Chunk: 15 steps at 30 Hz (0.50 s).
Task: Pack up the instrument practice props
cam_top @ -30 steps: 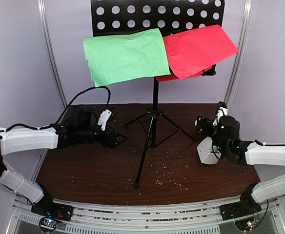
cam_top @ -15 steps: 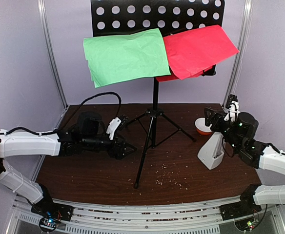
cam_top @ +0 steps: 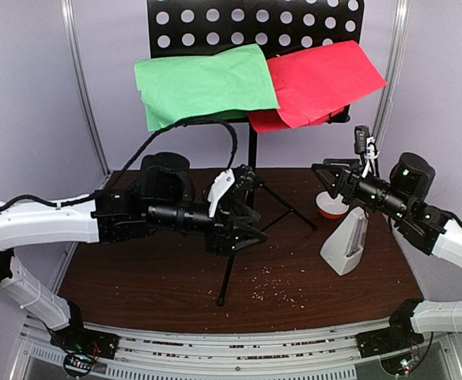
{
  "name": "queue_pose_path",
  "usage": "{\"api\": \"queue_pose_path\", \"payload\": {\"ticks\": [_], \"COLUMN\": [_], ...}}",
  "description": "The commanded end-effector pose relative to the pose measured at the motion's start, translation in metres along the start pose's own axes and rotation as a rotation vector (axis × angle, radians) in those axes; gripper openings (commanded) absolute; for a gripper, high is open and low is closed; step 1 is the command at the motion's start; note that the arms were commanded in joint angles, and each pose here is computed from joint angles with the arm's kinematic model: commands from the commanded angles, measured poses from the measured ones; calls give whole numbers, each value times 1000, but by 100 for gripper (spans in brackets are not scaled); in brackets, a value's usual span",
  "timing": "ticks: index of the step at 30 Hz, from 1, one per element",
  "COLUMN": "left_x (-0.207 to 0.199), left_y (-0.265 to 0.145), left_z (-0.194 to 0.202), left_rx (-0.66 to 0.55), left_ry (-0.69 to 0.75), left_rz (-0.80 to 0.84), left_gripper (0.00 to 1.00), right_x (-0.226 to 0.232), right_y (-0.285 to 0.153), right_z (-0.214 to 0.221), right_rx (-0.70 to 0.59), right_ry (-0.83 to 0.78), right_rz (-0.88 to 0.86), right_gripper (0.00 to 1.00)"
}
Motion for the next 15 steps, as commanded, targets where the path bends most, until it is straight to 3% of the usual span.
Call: {"api": "queue_pose_path", "payload": {"ticks": [1, 6, 15], "left_x": [-11, -17, -16], "left_y": [-2, -8, -20], "left_z": [-44, -86, -140], "left_rx": [-68, -143, -244], "left_ry": [56, 86, 149], "left_rz": [3, -31, -154], "left_gripper": [61, 61, 58], "right_x": [30, 44, 56], "right_y": [-2, -3, -11], "right_z": [-19, -50, -108], "right_rx": [18, -23, -142], "right_ry": [31, 31, 5], "right_rz": [-260, -373, -442], "right_gripper": [55, 45, 41]}}
Point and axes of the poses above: each gripper's point midway between its finger pads, its own y axis out along the fingers, its own x axis along the line the jaws close on, z = x × y, the point moved 6 cm from there along -y, back along the fingers, and after that the axes turned 10 degrees about -y, right-handed, at the moved point
